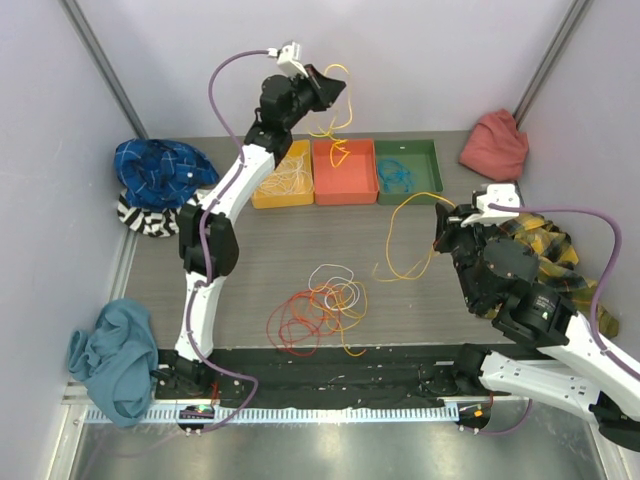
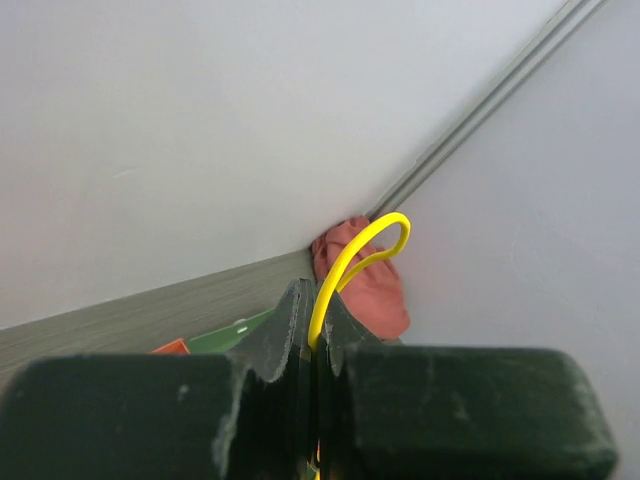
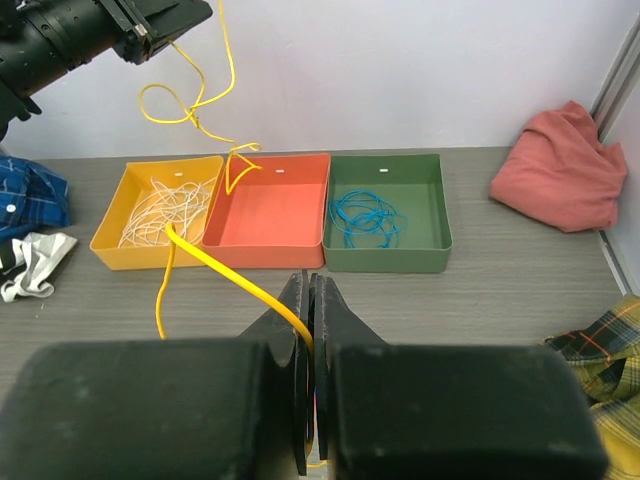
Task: Untangle the cables
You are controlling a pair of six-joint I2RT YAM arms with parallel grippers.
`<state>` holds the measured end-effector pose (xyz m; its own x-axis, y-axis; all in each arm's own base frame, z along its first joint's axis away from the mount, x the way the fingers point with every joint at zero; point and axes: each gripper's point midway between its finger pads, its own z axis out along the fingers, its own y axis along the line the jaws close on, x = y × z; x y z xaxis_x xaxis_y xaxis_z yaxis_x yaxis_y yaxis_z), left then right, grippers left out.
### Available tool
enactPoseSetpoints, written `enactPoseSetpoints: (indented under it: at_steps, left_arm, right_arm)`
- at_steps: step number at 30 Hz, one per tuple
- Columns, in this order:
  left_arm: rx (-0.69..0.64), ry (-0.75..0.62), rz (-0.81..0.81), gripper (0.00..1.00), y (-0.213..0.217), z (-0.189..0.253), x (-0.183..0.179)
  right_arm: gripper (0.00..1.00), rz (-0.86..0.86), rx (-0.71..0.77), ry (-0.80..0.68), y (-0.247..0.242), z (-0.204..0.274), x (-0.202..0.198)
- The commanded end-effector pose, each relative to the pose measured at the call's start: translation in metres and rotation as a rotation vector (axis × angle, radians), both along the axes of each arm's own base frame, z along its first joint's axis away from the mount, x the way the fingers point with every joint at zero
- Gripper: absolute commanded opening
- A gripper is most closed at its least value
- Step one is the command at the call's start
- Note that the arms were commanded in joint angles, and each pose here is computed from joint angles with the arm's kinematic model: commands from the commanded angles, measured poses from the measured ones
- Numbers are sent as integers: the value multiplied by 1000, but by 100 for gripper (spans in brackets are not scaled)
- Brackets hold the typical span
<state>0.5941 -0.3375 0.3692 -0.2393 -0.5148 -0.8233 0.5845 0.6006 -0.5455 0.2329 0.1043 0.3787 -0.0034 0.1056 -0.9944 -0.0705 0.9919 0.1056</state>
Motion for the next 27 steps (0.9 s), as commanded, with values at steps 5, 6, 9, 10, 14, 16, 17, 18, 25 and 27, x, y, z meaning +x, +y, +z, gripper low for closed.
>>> enactPoseSetpoints:
  at_steps: [5,6,9,10,14,16,17,18,25,27]
  left_arm:
    - [-2,52,-20,0,-10,-43,14]
    - [-1,61,-32,0,-14,-50,14]
    - [13,94,-74,0,-26,-72,16]
    - [13,82,-85,11,-30,-66,15]
    - [31,81,-79,51,-32,-66,14]
    - [47,83,-57,99,-28,-65,14]
    - [43,62,-47,100,-25,-50,9]
    - [39,47,-28,100,-21,-42,8]
    - [10,49,171,100,38,14,-37]
    - [4,62,259,100,69,30,-64]
  right_arm:
    - [1,-14,12,-15,-1,2,2]
    - [1,-14,5,-13,0,0,2]
    - [1,-19,-8,-7,1,-3,4]
    - [1,-19,-8,-7,2,-3,5]
    - [1,-20,-13,-9,2,-2,5]
    - [1,-19,-11,-10,2,-1,5]
    - [1,-17,-9,-11,3,-1,6]
    - [1,-14,-7,-12,4,0,6]
    - [1,15,9,-15,18,5,12]
    - [1,36,4,-18,30,9,18]
